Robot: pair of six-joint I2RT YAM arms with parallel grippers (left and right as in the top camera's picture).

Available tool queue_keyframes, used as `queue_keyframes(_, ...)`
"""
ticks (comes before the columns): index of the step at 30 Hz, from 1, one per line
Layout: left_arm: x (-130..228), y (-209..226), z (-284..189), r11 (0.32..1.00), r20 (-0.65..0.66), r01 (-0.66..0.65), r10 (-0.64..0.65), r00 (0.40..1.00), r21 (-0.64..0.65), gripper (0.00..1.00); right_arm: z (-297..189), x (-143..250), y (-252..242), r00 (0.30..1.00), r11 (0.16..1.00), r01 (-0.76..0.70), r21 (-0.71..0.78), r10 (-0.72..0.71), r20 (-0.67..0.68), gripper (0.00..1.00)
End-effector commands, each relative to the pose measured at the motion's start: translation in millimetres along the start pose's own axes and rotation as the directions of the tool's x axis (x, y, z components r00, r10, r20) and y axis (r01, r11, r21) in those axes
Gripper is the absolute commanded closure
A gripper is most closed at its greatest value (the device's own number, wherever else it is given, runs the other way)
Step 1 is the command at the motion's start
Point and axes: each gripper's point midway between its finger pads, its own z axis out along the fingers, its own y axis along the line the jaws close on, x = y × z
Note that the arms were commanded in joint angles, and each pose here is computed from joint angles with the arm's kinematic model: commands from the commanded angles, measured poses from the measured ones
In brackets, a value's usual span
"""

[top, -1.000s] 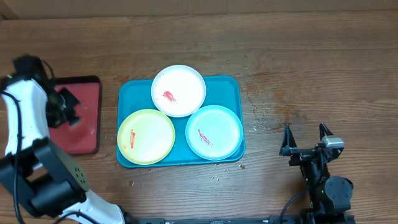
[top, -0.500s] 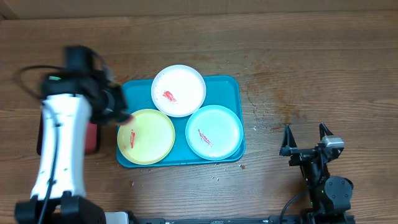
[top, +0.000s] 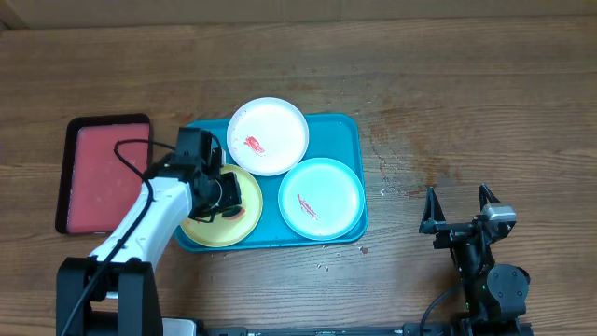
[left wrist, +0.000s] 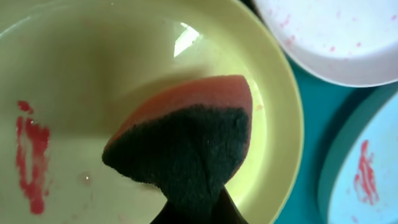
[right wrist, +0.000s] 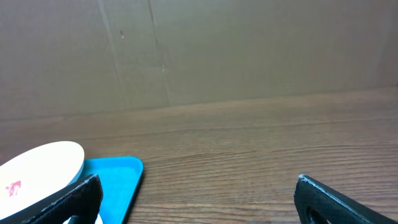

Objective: Clean dirty plates on tray and stack at the side
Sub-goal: 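Lower the sponge onto the yellow plate and raise the left gripper, then reach the right gripper to the yellow plate rim and grasp it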

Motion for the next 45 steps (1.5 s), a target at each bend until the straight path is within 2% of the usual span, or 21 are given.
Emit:
queue_keyframes(1, 12.4, 8.5, 14.3, 1.0, -0.036, 0.014, -0.015, 0.999, -0.025, 0.81, 0.1, 1.2, -1.1, 1.0, 1.0, 0.006, 0.006, -0.006, 0.007, 0.0)
queue_keyframes(2, 13.8, 12.4, 14.5, 0.999, -0.039, 0.016, -0.017, 0.999, -0.046, 0.69, 0.1, 1.2, -1.1, 1.0, 1.0, 0.006, 0.006, -0.006, 0.007, 0.0)
queue_keyframes(5, 12.9, 21.3, 12.3, 0.995, -0.035, 0.018, -0.022, 0.999, -0.097, 0.41, 0.1, 1.2, -1.1, 1.0, 1.0, 0.006, 0.006, -0.006, 0.007, 0.0)
queue_keyframes(9, -2.2, 21.3, -4.2, 0.994, -0.02, 0.041, -0.043, 0.999, -0.103, 0.41, 0.1, 1.2, -1.2, 1.0, 1.0, 0.006, 0.006, -0.006, 0.006, 0.0)
queue_keyframes(12, -25.1, 16.6, -35.4, 0.993, 0.02, 0.066, -0.064, 0.998, -0.094, 0.43, 0.1, 1.2, -1.1, 1.0, 1.0, 0.006, 0.006, -0.006, 0.007, 0.0)
queue_keyframes(18, -74.0, 10.0, -135.9, 0.991, 0.203, 0.127, -0.118, 0.972, -0.031, 0.43, 0.1, 1.2, -1.1, 1.0, 1.0, 0.006, 0.006, -0.006, 0.007, 0.0)
queue_keyframes(20, -85.1, 14.5, -169.7, 0.989, 0.287, 0.15, -0.14, 0.948, -0.012, 0.38, 0.1, 1.3, -1.1, 1.0, 1.0, 0.006, 0.006, -0.006, 0.006, 0.0)
queue_keyframes(21, -87.1, 17.1, -180.4, 0.987, 0.314, 0.158, -0.148, 0.938, -0.007, 0.26, 0.1, 1.2, -1.1, 1.0, 1.0, 0.006, 0.006, -0.006, 0.007, 0.0)
queue_keyframes(22, -87.9, 19.8, -188.4, 0.986, 0.336, 0.166, -0.156, 0.929, -0.002, 0.06, 0.1, 1.2, -1.1, 1.0, 1.0, 0.006, 0.006, -0.006, 0.007, 0.0)
queue_keyframes(23, -87.3, 22.4, -193.8, 0.985, 0.351, 0.174, -0.163, 0.922, 0.001, 0.0, 0.1, 1.2, -1.1, 1.0, 1.0, 0.006, 0.006, -0.006, 0.007, 0.0)
queue_keyframes(25, -82.7, 27.2, -197.7, 0.982, 0.351, 0.188, -0.174, 0.92, -0.007, 0.0, 0.1, 1.2, -1.2, 1.0, 1.0, 0.006, 0.006, -0.006, 0.006, 0.0)
queue_keyframes(26, -77.2, 29.9, -195.8, 0.98, 0.331, 0.197, -0.18, 0.926, -0.019, 0.0, -0.3, -11.7, 0.6, 0.998, 1.0, 0.004, -0.001, -0.004, 0.059, 0.0)
queue_keyframes(29, -70.9, 32.1, -188.7, 0.978, 0.299, 0.205, -0.188, 0.936, -0.029, 0.0, -6.1, -33.3, 35.9, 0.986, 0.973, -0.093, -0.214, 0.12, 0.116, 0.0)
queue_keyframes(31, -69.2, 33.2, -184.9, 0.978, 0.289, 0.208, -0.19, 0.938, -0.032, 0.0, -18.6, -61.1, 60.2, 0.968, 0.933, -0.057, -0.356, 0.138, 0.208, 0.0)
queue_keyframes(33, -69.8, 33.6, -183.7, 0.978, 0.289, 0.208, -0.19, 0.938, -0.032, 0.0, -39.8, -105.7, 70.3, 0.907, 0.914, 0.033, -0.405, 0.143, 0.396, 0.0)
queue_keyframes(35, -71.9, 33.4, -183.7, 0.978, 0.296, 0.206, -0.188, 0.937, -0.03, 0.0, -69.2, -148.1, 76.2, 0.805, 0.905, 0.134, -0.404, 0.138, 0.577, 0.0)
queue_keyframes(38, -73.2, 33.3, -183.5, 0.978, 0.298, 0.206, -0.188, 0.936, -0.029, 0.0, -93.3, -189.7, 82.0, 0.732, 0.907, 0.223, -0.357, 0.086, 0.676, 0.0)
queue_keyframes(40, -73.1, 33.3, -183.4, 0.978, 0.298, 0.206, -0.188, 0.936, -0.029, 0.0, -85.2, -202.7, 83.3, 0.785, 0.916, 0.228, -0.329, 0.027, 0.619, 0.0)
queue_keyframes(41, -73.1, 33.3, -183.3, 0.978, 0.297, 0.206, -0.188, 0.936, -0.029, 0.0, -72.2, -203.4, 80.8, 0.839, 0.927, 0.227, -0.298, -0.031, 0.544, 0.0)
queue_keyframes(43, -73.6, 33.0, -183.4, 0.978, 0.299, 0.206, -0.188, 0.935, -0.028, 0.0, -45.3, -196.0, 74.1, 0.929, 0.943, 0.204, -0.261, -0.103, 0.354, 0.0)
queue_keyframes(45, -75.9, 32.7, -184.1, 0.979, 0.308, 0.203, -0.186, 0.933, -0.025, 0.0, -16.3, -180.2, 72.2, 0.984, 0.948, 0.168, -0.271, -0.143, 0.108, 0.0)
